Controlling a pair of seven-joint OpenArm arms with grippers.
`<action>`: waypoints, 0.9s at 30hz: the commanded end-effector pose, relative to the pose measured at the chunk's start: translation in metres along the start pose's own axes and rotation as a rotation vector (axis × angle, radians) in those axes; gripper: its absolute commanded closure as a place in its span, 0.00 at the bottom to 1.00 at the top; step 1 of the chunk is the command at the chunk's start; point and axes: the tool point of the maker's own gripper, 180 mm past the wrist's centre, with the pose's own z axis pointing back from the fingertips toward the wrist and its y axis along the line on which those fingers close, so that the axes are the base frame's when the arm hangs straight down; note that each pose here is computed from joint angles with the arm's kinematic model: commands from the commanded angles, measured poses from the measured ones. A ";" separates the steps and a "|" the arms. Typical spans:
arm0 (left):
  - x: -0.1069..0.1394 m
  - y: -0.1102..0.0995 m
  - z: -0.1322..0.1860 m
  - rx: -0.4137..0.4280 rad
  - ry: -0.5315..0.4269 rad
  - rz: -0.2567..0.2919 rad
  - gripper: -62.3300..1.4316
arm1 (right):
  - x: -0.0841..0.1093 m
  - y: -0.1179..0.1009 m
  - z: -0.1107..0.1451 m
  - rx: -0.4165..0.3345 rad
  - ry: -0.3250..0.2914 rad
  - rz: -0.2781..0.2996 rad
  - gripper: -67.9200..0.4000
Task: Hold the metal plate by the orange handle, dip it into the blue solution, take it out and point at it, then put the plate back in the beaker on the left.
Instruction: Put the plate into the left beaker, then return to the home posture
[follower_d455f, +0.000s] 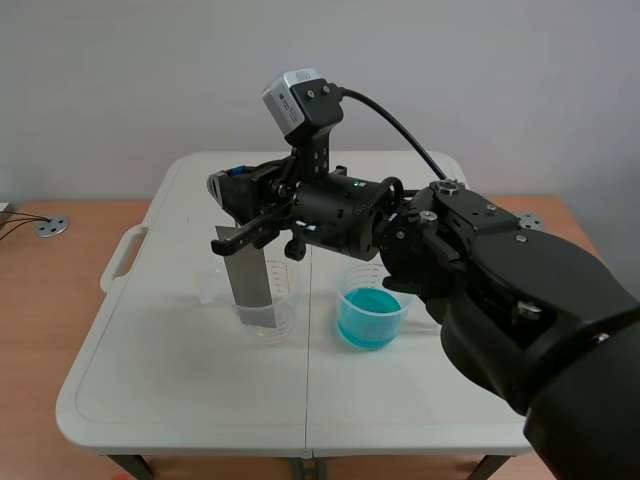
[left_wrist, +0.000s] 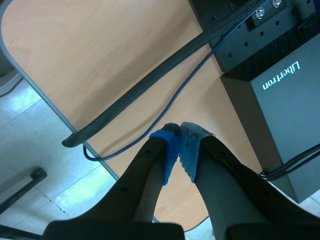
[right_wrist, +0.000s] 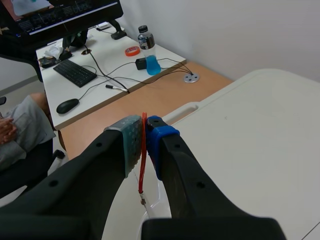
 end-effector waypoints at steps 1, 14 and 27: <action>0.001 -0.001 0.002 -0.005 -0.008 0.000 0.95 | 0.013 -0.001 -0.003 0.007 -0.040 0.000 0.98; 0.002 -0.001 0.002 -0.005 -0.014 0.000 0.95 | 0.004 -0.004 -0.002 -0.001 -0.013 -0.008 0.96; 0.004 0.001 0.002 -0.001 -0.017 -0.003 0.95 | 0.002 -0.008 0.001 -0.009 0.001 0.006 0.75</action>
